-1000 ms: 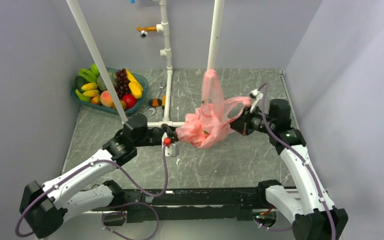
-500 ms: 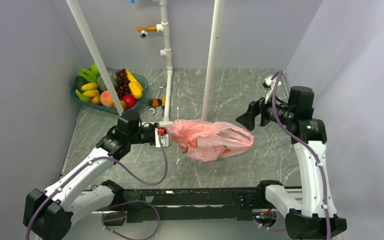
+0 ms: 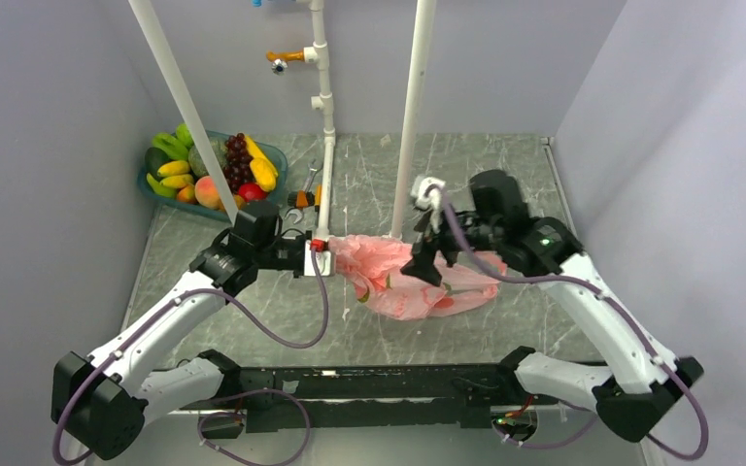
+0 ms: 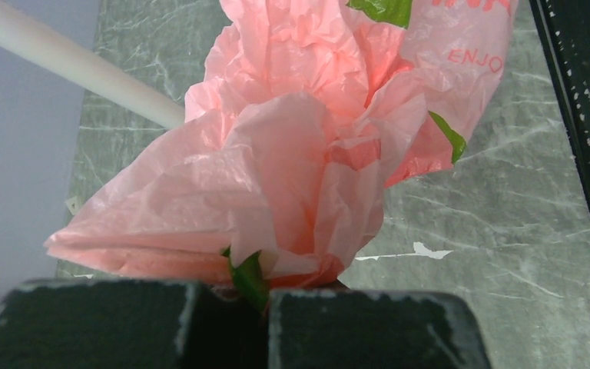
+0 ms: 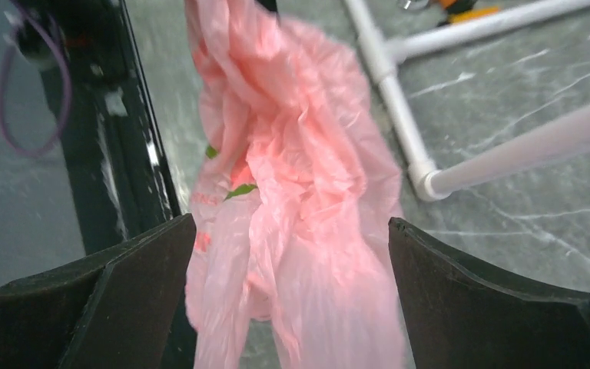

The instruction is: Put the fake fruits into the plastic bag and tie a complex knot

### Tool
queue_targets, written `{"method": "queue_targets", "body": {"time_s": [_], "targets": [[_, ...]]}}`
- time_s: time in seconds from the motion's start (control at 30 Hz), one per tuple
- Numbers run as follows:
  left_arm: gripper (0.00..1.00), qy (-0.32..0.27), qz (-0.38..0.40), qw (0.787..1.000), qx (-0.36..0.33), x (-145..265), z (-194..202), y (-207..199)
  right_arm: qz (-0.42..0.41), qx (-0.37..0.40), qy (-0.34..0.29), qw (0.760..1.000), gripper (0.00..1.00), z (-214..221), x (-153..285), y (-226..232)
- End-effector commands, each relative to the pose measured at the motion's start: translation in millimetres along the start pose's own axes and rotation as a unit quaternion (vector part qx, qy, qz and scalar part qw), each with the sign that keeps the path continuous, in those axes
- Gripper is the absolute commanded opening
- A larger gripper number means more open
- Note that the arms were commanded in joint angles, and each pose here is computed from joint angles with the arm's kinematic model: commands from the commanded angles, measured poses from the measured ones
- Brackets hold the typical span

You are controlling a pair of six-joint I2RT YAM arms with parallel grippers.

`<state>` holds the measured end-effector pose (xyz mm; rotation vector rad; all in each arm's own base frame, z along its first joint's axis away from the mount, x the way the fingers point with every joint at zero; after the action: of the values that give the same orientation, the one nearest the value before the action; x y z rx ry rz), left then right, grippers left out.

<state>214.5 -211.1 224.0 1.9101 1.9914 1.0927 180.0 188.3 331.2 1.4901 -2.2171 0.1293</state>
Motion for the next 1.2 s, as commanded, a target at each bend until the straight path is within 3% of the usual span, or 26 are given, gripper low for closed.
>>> {"method": "queue_targets", "body": {"time_s": [0.0, 0.1, 0.13, 0.27, 0.3, 0.33, 0.43, 0.47, 0.57, 0.6, 0.63, 0.9, 1.17], "targets": [[0.00, -0.034, 0.011, 0.999, 0.011, 4.4, -23.8, 6.1, 0.031, 0.086, 0.062, 0.994, 1.00, 28.2, -34.9, -11.5], [0.00, -0.036, 0.004, 0.999, 0.036, 12.3, -27.3, 8.2, 0.047, 0.087, 0.100, 0.990, 0.98, 51.3, -40.6, -19.5], [0.00, -0.041, 0.004, 0.998, 0.043, 16.7, -28.0, 8.6, 0.058, 0.090, 0.112, 0.988, 0.89, 59.6, -40.1, -23.0], [0.00, -0.049, 0.002, 0.996, 0.078, 37.1, -21.8, 6.2, 0.118, 0.093, 0.147, 0.978, 0.33, 88.4, -28.9, -37.2], [0.00, -0.045, 0.002, 0.995, 0.086, 41.8, -18.0, 5.9, 0.118, 0.093, 0.156, 0.976, 0.07, 93.7, -25.1, -36.0], [0.00, -0.038, 0.000, 0.994, 0.098, 45.6, -12.6, 5.4, 0.120, 0.089, 0.161, 0.976, 0.00, 97.4, -21.3, -34.5], [0.00, -0.019, -0.004, 0.991, 0.130, 57.7, 6.8, 4.4, 0.129, 0.075, 0.139, 0.979, 0.00, 99.0, -11.3, -28.5], [0.09, -0.014, -0.002, 0.991, 0.136, 60.5, 12.2, 2.0, 0.128, 0.074, 0.123, 0.981, 0.00, 97.0, -9.4, -25.7], [0.49, -0.010, 0.010, 0.990, 0.142, 67.0, 11.6, -2.9, 0.116, 0.070, 0.092, 0.987, 0.00, 91.6, -11.4, -20.4], [0.77, -0.015, 0.015, 0.990, 0.141, 69.3, 6.1, -4.1, 0.113, 0.066, 0.090, 0.987, 0.00, 90.5, -13.8, -20.3], [0.97, -0.022, 0.018, 0.990, 0.135, 71.6, -0.6, -3.2, 0.110, 0.066, 0.087, 0.988, 0.00, 88.9, -16.1, -20.5], [0.99, -0.036, 0.036, 0.988, 0.145, 77.9, -36.8, 17.4, 0.096, 0.082, 0.078, 0.989, 0.00, 77.7, -23.7, -21.7], [0.99, -0.075, 0.080, 0.973, 0.203, 73.8, -68.4, 17.3, 0.113, 0.088, 0.067, 0.987, 0.00, 69.0, -17.7, -23.5]]}}
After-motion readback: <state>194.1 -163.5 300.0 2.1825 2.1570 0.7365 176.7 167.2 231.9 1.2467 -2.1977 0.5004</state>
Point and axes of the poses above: each gripper's point midway between its finger pads, its own x axis back along the fingers, its own y axis along the line the jaws close on, z = x × y, the point moved 4 cm from there along x, back along the fingers, and after that the axes turned 10 degrees about -x, right-handed, at the moved point
